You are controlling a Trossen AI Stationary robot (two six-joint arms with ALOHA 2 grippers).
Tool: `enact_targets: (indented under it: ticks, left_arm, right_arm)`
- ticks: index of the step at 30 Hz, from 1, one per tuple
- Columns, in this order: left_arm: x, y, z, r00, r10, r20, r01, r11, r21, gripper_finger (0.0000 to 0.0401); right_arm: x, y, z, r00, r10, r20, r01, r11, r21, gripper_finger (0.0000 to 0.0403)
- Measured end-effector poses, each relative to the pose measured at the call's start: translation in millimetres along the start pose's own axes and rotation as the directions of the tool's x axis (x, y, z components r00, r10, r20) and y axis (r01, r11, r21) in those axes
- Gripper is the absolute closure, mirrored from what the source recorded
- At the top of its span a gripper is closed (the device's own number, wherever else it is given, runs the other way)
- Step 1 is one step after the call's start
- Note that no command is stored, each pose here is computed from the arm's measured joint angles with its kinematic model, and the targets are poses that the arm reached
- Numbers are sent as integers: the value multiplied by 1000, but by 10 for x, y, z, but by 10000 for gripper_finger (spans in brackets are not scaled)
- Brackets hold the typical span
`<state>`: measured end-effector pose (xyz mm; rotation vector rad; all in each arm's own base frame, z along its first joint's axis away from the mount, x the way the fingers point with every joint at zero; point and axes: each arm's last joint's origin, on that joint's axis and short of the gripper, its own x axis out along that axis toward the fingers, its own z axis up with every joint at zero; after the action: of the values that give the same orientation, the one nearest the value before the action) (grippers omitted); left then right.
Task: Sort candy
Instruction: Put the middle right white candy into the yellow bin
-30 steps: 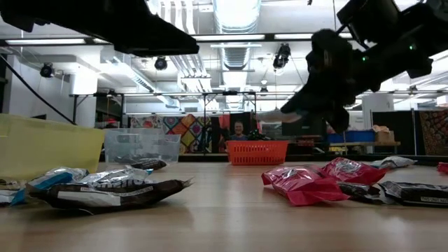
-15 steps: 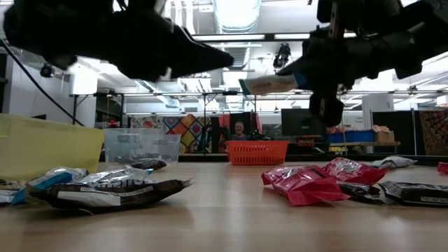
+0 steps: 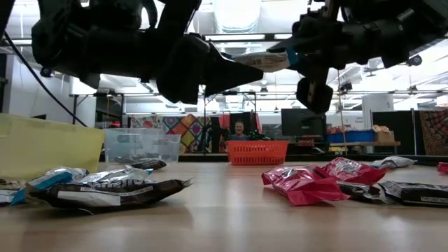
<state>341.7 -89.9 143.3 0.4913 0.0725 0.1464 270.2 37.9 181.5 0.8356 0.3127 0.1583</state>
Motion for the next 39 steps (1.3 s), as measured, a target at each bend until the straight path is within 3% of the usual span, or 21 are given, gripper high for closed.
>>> enact_targets:
  ticks: [7,15,24,30,33,35,37,39]
  left_arm:
    - [4,-3,21,1000,-13,11,13,1000,-6,264]
    - [-14,-18,24,999,-31,-12,31,999,-14,387]
    - [-251,48,374,993,-75,-89,69,995,-69,385]
    - [-703,278,778,971,-153,-181,111,969,-222,392]
    - [-984,443,905,935,-174,-310,62,939,-339,392]
    - [-1183,573,956,876,-203,-437,-21,891,-454,392]
    - [-1372,687,953,779,-220,-587,-170,827,-536,392]
    - [-1549,758,931,658,-224,-719,-333,770,-545,392]
  right_arm:
    - [63,29,33,996,-69,-60,68,997,-25,373]
    - [70,44,50,996,-69,-50,68,998,-17,349]
    - [31,84,106,998,-51,-26,50,998,-27,246]
    - [-10,71,185,998,-59,7,59,997,-57,205]
    - [-16,59,205,998,-61,15,62,996,-70,200]
    - [-18,49,214,998,-67,18,68,995,-76,200]
    - [-18,47,219,997,-71,25,73,994,-85,200]
    - [-18,46,219,997,-77,31,79,992,-94,200]
